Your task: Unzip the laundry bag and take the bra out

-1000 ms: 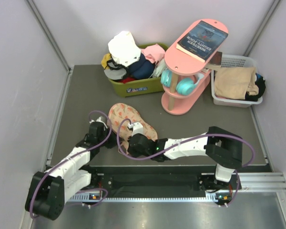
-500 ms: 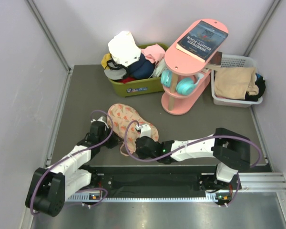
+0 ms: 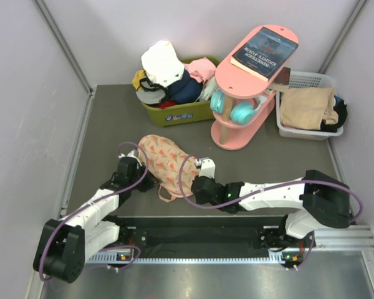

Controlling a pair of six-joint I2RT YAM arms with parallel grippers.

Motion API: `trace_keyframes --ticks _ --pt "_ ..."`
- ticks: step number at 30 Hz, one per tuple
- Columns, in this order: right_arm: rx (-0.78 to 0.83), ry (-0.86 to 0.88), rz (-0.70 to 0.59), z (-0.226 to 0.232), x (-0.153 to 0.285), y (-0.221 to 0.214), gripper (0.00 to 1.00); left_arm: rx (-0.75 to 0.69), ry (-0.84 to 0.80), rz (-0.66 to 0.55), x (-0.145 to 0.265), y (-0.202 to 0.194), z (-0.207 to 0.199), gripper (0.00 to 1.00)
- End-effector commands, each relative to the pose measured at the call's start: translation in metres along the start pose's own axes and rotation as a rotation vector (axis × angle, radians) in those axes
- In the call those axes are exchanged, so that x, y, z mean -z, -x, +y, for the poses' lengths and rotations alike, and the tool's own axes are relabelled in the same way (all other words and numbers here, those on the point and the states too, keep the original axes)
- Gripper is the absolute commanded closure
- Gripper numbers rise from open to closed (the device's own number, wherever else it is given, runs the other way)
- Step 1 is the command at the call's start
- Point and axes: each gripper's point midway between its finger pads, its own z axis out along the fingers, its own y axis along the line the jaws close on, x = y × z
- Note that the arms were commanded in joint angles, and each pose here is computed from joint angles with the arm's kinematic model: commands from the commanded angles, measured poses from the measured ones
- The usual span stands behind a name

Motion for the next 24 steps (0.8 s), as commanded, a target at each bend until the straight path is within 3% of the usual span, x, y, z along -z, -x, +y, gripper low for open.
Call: trace_keyframes --ticks 1,11,19,21,24 --pt "-0.011 -0.085 -0.057 -0.029 0.005 0.018 1.0 -0.033 0.017 -0.058 0.001 0.018 -0.003 1.0" --pt "0.004 -0.049 -0.055 -0.021 0.001 0.022 1.0 -0.066 0.032 -0.059 -0.002 0.025 -0.006 1.0" --pt "0.045 0.067 0.0 0.022 0.003 0.002 1.0 -0.156 -0.011 -0.038 -0.011 0.045 -0.032 1.0" --pt "0.052 0.103 0.015 0.039 0.002 -0.003 1.0 -0.177 -0.024 -0.019 -0.014 0.047 -0.038 0.97" --pt "0.063 0.175 0.032 0.071 0.002 -0.011 1.0 -0.198 -0.036 -0.006 -0.015 0.049 -0.043 0.85"
